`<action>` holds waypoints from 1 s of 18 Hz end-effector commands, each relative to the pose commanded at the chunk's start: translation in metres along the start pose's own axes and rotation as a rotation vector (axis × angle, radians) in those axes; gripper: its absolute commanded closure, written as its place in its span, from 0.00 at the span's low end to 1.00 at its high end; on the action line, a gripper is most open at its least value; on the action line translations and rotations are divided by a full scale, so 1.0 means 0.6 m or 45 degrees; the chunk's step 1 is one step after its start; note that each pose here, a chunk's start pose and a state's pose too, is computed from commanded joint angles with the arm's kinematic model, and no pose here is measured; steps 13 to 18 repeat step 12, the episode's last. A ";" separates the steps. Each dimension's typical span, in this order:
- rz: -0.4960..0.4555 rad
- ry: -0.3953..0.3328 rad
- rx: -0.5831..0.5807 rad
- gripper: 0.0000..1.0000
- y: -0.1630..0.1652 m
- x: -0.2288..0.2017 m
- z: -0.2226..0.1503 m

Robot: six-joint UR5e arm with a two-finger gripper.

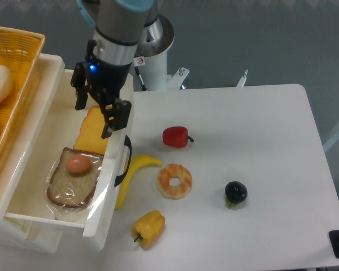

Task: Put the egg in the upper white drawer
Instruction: 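Raise the open gripper up out of the drawer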

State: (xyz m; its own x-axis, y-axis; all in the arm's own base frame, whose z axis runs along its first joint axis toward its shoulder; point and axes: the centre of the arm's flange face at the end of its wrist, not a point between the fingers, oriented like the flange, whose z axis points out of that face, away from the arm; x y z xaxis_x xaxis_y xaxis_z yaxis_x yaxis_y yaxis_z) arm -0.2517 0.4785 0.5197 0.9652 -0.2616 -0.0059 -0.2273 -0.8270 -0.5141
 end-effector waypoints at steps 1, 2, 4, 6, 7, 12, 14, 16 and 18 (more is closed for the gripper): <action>-0.026 -0.015 0.000 0.00 0.009 -0.010 -0.008; -0.071 -0.038 -0.005 0.00 0.019 -0.021 -0.018; -0.119 -0.083 -0.036 0.00 0.035 -0.036 -0.029; -0.116 -0.152 -0.122 0.00 0.044 -0.044 -0.036; -0.115 -0.183 -0.161 0.00 0.047 -0.050 -0.040; -0.122 -0.268 -0.317 0.00 0.069 -0.079 -0.022; -0.122 -0.268 -0.317 0.00 0.069 -0.079 -0.022; -0.122 -0.268 -0.317 0.00 0.069 -0.079 -0.022; -0.122 -0.268 -0.317 0.00 0.069 -0.079 -0.022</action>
